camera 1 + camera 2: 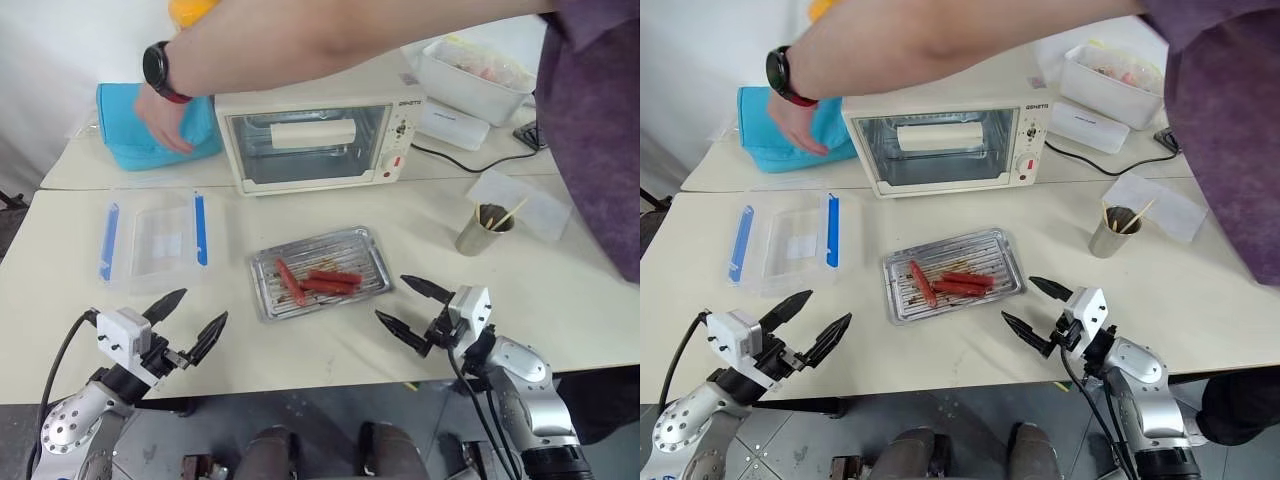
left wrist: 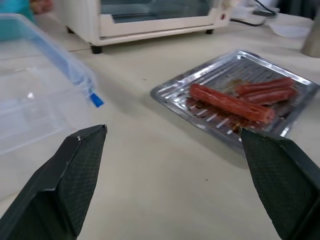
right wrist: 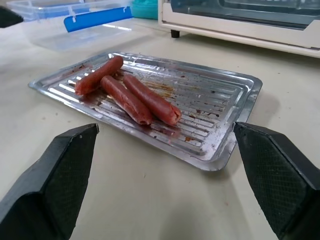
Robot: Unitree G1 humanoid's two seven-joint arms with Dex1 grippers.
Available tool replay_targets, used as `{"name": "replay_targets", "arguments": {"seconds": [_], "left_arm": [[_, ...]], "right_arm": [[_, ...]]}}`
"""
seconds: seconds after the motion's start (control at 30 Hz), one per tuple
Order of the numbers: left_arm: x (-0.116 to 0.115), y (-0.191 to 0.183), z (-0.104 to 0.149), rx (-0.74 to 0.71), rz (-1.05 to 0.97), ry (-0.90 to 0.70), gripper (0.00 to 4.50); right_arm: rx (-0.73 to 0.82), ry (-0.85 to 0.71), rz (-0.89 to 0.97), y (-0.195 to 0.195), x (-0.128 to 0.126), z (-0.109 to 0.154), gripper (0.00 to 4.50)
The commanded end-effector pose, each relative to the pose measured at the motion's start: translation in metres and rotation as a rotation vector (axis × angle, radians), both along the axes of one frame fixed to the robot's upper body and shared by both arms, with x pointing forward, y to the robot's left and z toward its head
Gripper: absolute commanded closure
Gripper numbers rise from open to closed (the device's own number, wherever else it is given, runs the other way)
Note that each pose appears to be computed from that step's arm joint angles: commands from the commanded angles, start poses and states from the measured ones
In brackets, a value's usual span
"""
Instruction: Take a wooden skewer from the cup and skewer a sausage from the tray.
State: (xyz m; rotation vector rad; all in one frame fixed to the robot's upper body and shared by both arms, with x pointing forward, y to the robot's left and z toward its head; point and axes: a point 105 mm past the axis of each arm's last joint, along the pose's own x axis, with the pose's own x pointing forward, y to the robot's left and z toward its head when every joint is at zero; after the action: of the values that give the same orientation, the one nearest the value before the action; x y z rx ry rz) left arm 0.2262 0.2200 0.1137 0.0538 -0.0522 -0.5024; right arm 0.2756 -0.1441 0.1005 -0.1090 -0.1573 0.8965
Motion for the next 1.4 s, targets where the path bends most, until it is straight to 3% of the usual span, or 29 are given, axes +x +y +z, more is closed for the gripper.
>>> {"name": "replay_targets", "arguments": {"seconds": [0.03,0.83,1.4], "left_arm": [[-0.003,0.002,0.002,0.002,-0.023,0.015,0.00],[-0.033,0.002,-0.006,0.069,-0.183,0.112,0.00],[-0.019,0.003,-0.011,0.075,-0.164,0.107,0.00]], "right_arm": [[0.004,-0.034,0.024,-0.004,-0.006,0.010,0.03],[-0.080,-0.003,0.107,-0.017,-0.017,-0.004,0.03],[-0.097,-0.028,0.089,-0.016,-0.015,0.003,0.03]]}}
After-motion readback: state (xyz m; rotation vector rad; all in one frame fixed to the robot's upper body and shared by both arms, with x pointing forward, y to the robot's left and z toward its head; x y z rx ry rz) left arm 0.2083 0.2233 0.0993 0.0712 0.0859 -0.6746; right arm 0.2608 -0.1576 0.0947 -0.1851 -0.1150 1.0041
